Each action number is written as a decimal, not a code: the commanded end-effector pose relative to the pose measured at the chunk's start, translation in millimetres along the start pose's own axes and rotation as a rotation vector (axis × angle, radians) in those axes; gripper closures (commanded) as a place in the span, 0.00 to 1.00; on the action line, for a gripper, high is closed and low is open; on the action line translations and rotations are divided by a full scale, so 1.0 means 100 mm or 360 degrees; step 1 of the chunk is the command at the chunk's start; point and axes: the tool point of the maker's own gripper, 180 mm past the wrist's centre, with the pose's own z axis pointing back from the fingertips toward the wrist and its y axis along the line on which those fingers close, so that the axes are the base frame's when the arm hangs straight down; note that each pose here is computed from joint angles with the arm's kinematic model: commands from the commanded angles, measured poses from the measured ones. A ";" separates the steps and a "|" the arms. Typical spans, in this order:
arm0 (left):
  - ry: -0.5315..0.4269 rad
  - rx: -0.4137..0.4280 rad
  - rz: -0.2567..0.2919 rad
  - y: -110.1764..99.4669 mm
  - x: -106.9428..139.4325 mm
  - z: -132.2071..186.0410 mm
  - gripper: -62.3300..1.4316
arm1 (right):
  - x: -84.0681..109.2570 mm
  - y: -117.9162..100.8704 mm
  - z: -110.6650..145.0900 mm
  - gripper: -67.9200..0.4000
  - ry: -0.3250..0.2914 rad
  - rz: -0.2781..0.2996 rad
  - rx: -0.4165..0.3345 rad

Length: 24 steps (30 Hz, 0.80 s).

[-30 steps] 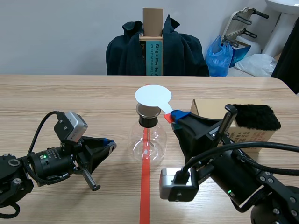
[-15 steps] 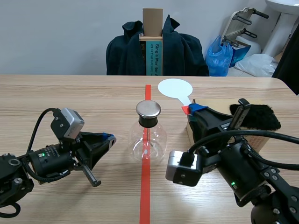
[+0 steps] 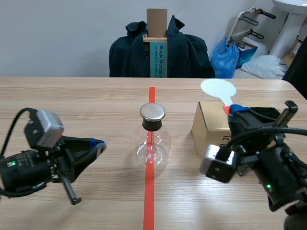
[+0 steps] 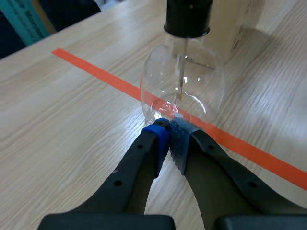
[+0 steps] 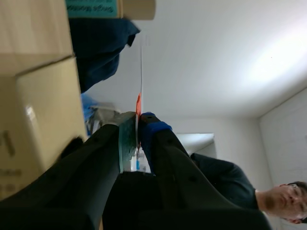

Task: Do the electroscope experiment.
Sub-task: 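Move the plate toward and away from the electroscope, then put the plate down on the right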

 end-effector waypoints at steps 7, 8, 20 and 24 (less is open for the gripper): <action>0.0046 -0.0184 -0.0108 -0.49 0.45 0.43 0.93 | -0.15 0.24 0.14 0.96 0.0090 0.0013 0.0096; 0.0054 -0.0203 -0.0116 -0.56 0.50 0.46 0.93 | -0.17 0.29 0.14 0.95 0.0101 0.0013 0.0114; 0.0052 -0.0251 -0.0073 -0.86 0.78 0.64 0.69 | -0.21 0.41 0.07 0.83 0.0150 -0.0018 0.0131; 0.0042 -0.0250 -0.0072 -0.86 0.79 0.63 0.00 | -0.22 0.41 0.07 0.53 0.0160 -0.0032 0.0130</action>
